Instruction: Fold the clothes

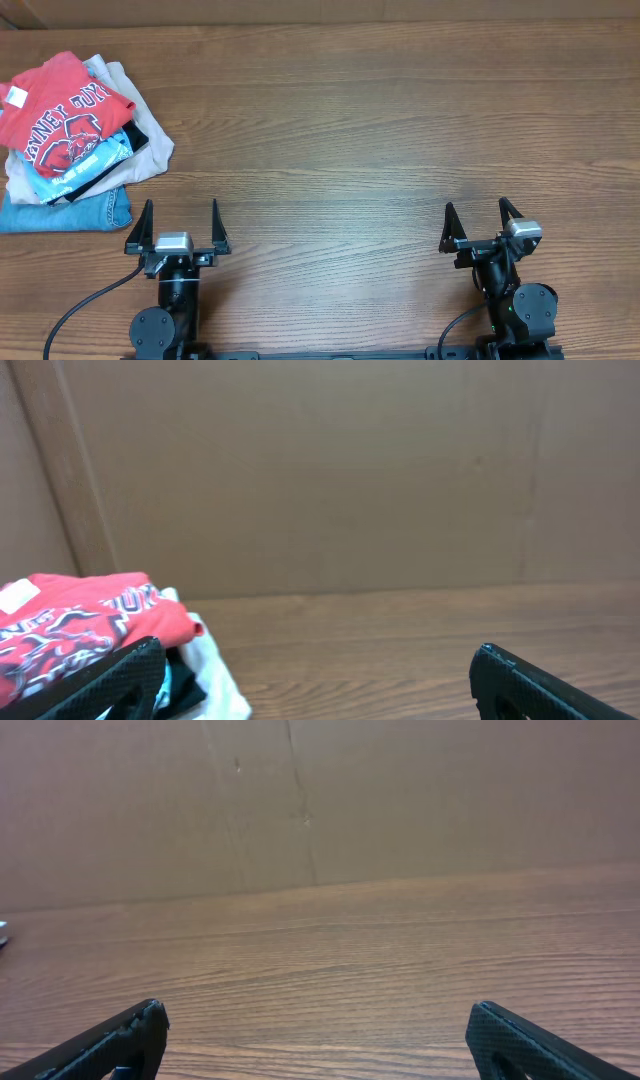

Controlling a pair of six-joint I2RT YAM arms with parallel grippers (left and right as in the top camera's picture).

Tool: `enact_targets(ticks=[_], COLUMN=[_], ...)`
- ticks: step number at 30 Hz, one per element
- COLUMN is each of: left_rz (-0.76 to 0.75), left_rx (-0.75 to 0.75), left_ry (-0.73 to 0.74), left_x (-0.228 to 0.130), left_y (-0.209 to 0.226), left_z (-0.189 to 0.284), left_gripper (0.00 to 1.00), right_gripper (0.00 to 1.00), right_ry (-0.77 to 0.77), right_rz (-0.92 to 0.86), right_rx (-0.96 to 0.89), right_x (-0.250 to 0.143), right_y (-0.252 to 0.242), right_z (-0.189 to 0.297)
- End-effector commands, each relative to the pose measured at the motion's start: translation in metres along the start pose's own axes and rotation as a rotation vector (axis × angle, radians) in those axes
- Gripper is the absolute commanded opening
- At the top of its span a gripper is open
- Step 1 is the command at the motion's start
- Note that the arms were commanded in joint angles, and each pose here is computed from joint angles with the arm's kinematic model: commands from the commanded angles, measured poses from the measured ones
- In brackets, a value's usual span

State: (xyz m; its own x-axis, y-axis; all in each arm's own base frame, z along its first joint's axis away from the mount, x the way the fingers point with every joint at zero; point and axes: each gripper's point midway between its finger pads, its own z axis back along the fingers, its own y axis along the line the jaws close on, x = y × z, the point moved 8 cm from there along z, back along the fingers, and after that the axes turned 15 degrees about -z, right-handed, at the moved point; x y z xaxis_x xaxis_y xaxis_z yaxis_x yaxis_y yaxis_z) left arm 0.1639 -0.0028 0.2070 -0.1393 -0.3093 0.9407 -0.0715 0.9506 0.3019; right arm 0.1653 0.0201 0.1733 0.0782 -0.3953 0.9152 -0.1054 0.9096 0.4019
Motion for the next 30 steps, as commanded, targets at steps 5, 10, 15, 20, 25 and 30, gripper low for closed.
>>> enact_targets(ticks=[5,10,15,20,25,30], left_rz=[-0.039,-0.025,-0.024,-0.024,-0.024,-0.024], left_rx=[-0.019,-0.073,-0.072,-0.072,-0.072,-0.072], left_ry=[0.105,0.219,0.217,0.217,0.218,0.218], left_x=[-0.025,-0.044,-0.044,-0.044,-0.044,-0.044], left_y=[-0.002,-0.009,-0.009,-0.009,-0.009,-0.009], left_z=[0.001,0.005,0.004,0.004,0.004,0.004], left_gripper=[1.00,1.00,1.00,1.00,1.00,1.00], right_gripper=[1.00,1.00,1.00,1.00,1.00,1.00], right_ry=[0.000,0.000,0.000,0.000,0.001,0.001], right_rz=[-0.003,-0.003,-0.003,-0.003,-0.003,-0.003], right_rx=[0.004,0.004,0.004,0.004,0.004,0.004], right_x=[-0.002,-0.002,-0.002,-0.002,-0.002,-0.002], right_y=[-0.001,-0.001,-0.001,-0.001,-0.001,-0.001], right_z=[0.000,0.000,0.000,0.000,0.000,0.000])
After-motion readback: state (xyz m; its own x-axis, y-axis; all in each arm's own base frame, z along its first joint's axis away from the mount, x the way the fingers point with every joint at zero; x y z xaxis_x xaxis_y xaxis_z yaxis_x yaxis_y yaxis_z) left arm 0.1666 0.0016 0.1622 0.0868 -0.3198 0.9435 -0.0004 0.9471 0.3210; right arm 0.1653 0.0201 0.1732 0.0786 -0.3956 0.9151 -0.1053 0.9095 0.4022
